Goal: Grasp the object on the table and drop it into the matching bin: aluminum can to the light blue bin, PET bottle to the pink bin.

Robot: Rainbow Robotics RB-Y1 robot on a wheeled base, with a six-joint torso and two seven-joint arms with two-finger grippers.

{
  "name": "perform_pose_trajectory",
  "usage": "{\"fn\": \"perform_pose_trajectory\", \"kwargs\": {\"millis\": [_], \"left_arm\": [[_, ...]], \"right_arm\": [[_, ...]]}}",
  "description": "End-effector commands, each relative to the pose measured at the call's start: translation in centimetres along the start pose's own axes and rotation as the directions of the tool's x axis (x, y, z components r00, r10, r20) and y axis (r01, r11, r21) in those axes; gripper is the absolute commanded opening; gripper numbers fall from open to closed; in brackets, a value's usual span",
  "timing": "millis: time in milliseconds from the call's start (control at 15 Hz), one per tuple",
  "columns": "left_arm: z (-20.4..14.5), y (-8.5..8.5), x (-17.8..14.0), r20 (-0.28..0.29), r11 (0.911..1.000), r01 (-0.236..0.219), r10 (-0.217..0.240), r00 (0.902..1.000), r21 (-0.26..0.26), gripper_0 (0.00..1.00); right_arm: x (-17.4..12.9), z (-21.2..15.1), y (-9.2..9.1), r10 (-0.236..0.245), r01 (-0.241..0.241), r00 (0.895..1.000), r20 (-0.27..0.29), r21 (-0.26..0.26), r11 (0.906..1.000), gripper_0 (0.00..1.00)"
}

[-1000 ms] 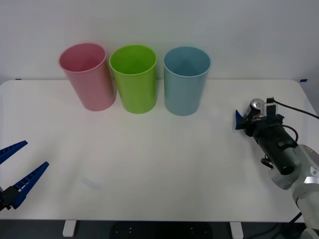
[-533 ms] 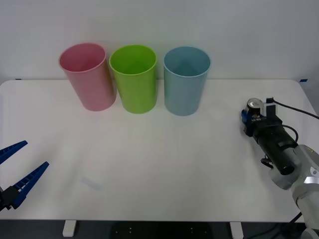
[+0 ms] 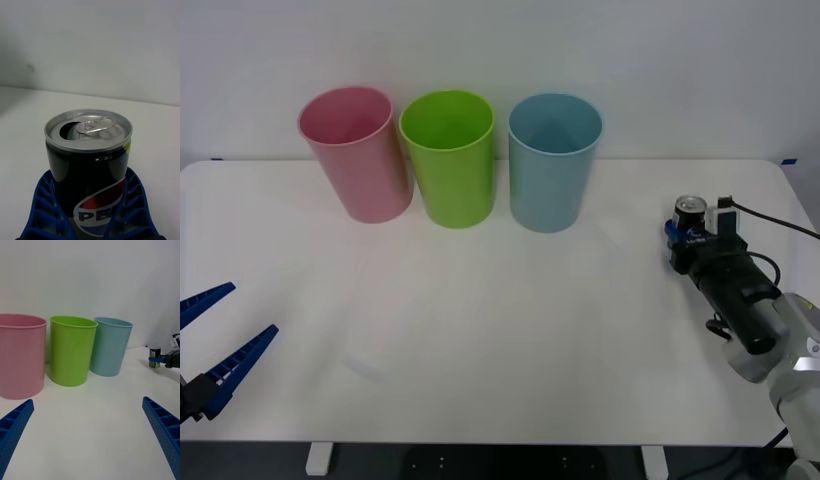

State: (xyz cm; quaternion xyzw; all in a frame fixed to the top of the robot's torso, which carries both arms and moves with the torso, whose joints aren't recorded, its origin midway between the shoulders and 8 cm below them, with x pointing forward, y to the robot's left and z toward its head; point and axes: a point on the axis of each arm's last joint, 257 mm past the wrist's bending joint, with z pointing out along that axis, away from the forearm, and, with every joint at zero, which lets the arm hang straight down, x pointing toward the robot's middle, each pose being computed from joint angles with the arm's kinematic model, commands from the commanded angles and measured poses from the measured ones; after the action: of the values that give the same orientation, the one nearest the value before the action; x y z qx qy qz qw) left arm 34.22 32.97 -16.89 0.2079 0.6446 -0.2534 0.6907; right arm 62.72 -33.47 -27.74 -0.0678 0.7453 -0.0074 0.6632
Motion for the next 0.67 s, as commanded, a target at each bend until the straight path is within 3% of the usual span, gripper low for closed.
{"fn": "perform_pose_trajectory", "kwargs": {"millis": [67, 200, 400, 667], "left_arm": [[0.0, 0.0, 0.0, 0.0, 1.0, 0.0, 0.0, 1.0, 0.0, 1.0], [0.0, 0.0, 0.0, 0.0, 1.0, 0.0, 0.0, 1.0, 0.0, 1.0], [0.0, 0.0, 0.0, 0.0, 1.0, 0.0, 0.0, 1.0, 0.0, 1.0], [0.0, 0.0, 0.0, 0.0, 1.0, 0.0, 0.0, 1.0, 0.0, 1.0]], "right_arm": [[-1.0, -0.8, -0.3, -0.002, 0.002, 0.999, 0.035, -0.002, 1.0, 0.0], [-1.9, -1.7, -0.2, -0.001, 0.001, 0.998, 0.063, -0.01, 1.0, 0.0], [-3.2, -2.8, 0.7, 0.071, -0.066, 0.993, 0.098, -0.055, 0.9963, 0.0], [-5.6, -3.4, 2.0, 0.136, -0.12, 0.981, 0.136, -0.119, 0.9855, 0.0]]}}
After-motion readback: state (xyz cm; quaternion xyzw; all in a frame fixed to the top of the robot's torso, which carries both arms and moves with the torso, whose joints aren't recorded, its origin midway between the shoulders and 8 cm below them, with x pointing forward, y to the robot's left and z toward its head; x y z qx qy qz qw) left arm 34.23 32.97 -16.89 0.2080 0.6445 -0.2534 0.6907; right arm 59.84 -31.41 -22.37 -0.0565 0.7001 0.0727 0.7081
